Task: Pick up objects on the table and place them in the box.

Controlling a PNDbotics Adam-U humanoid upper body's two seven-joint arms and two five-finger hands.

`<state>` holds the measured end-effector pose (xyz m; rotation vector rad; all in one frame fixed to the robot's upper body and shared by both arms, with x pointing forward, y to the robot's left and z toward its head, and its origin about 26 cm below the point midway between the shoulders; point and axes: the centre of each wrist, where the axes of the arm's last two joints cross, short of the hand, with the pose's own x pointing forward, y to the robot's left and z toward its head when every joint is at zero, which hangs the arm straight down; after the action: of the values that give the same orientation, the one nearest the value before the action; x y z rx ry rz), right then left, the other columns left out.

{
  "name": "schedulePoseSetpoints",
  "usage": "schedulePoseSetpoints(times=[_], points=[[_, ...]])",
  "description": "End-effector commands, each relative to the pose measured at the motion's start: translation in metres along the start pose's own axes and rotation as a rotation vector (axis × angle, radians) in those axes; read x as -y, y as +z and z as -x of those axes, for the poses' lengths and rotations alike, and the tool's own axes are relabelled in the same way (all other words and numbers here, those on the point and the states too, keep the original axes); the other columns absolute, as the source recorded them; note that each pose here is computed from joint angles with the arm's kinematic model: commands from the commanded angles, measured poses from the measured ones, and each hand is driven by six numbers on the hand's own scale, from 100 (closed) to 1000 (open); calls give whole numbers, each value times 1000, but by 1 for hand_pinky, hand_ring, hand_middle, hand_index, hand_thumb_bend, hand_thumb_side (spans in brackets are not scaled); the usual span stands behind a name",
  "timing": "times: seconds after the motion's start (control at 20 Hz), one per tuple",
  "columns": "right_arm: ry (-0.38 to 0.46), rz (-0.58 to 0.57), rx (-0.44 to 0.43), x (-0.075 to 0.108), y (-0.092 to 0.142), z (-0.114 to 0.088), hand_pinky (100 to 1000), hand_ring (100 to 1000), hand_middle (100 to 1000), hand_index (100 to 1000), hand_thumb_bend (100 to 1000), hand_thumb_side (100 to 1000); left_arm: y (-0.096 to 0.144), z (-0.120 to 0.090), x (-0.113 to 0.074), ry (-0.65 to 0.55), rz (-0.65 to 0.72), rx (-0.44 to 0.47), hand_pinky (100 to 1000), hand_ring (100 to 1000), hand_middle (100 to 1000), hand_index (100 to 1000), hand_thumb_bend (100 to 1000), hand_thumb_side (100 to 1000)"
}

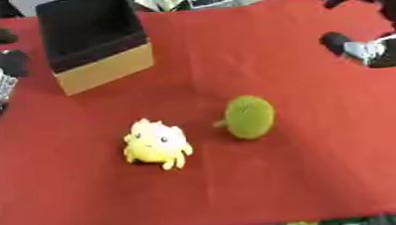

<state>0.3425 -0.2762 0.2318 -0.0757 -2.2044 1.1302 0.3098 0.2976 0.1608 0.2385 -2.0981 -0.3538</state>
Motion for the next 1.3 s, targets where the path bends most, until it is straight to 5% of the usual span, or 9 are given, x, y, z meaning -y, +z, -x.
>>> schedulePoseSetpoints(times=[0.05, 0.5, 1.3], points=[[49, -66, 17, 12, -4, -9, 712, 755, 755, 913, 466, 233, -5, -6, -2, -2, 5, 25, 614, 666, 726, 804, 465, 575], [75, -246, 7, 8, -17, -9, 742, 796, 802, 933, 522, 239, -5, -6, 1, 0, 24, 22, 613, 666, 726, 803, 465, 578], [95, -483, -44, -12, -40, 12, 740, 787, 793, 904, 453, 203, -4, -4, 5, -18, 69, 19, 618, 670, 730, 805, 468, 546]])
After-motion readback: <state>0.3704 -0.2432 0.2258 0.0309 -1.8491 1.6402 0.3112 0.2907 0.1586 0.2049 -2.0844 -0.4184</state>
